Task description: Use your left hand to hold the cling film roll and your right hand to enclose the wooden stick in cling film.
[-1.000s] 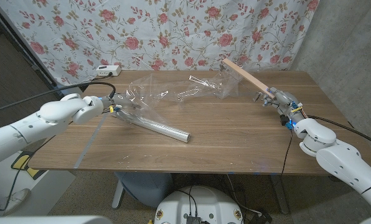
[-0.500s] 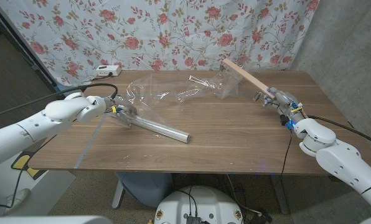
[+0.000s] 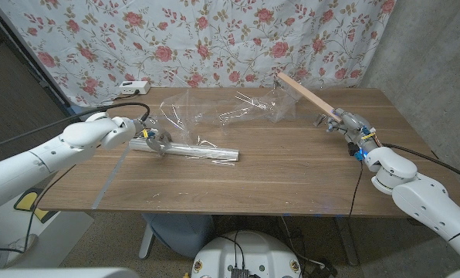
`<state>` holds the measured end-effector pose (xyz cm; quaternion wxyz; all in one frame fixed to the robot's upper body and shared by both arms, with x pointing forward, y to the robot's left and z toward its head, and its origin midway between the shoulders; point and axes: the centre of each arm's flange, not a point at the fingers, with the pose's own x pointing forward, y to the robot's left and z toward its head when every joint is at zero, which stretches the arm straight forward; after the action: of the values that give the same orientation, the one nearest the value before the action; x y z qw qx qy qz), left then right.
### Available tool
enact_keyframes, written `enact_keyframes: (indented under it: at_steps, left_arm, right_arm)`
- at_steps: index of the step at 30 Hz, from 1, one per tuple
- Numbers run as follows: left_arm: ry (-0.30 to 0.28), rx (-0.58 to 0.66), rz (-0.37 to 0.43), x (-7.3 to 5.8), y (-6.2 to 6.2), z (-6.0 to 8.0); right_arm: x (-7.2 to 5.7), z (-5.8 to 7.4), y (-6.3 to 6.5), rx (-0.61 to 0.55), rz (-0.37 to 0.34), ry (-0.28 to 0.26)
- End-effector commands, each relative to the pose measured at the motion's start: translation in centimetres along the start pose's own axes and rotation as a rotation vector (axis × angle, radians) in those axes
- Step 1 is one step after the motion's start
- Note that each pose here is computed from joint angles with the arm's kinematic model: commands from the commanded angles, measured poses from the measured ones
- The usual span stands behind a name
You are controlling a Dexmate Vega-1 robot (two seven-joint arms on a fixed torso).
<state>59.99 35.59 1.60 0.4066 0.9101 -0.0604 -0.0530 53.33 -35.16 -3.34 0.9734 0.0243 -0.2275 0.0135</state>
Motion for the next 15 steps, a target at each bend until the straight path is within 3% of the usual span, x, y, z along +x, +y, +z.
enact_keyframes:
  at_steps: [1,9,15]
  left_arm:
    - [-0.023,-0.028,-0.010,0.39,0.30,0.84]
    - [-0.027,-0.014,0.064,-0.32,0.28,0.88]
    - [-0.022,-0.050,0.024,-0.24,0.08,0.87]
  right_arm:
    - [-0.08,-0.07,-0.24,0.001,-0.010,-0.001]
    - [-0.17,-0.12,-0.26,-0.003,-0.011,0.000]
    - [-0.34,-0.14,-0.26,-0.001,-0.010,-0.004]
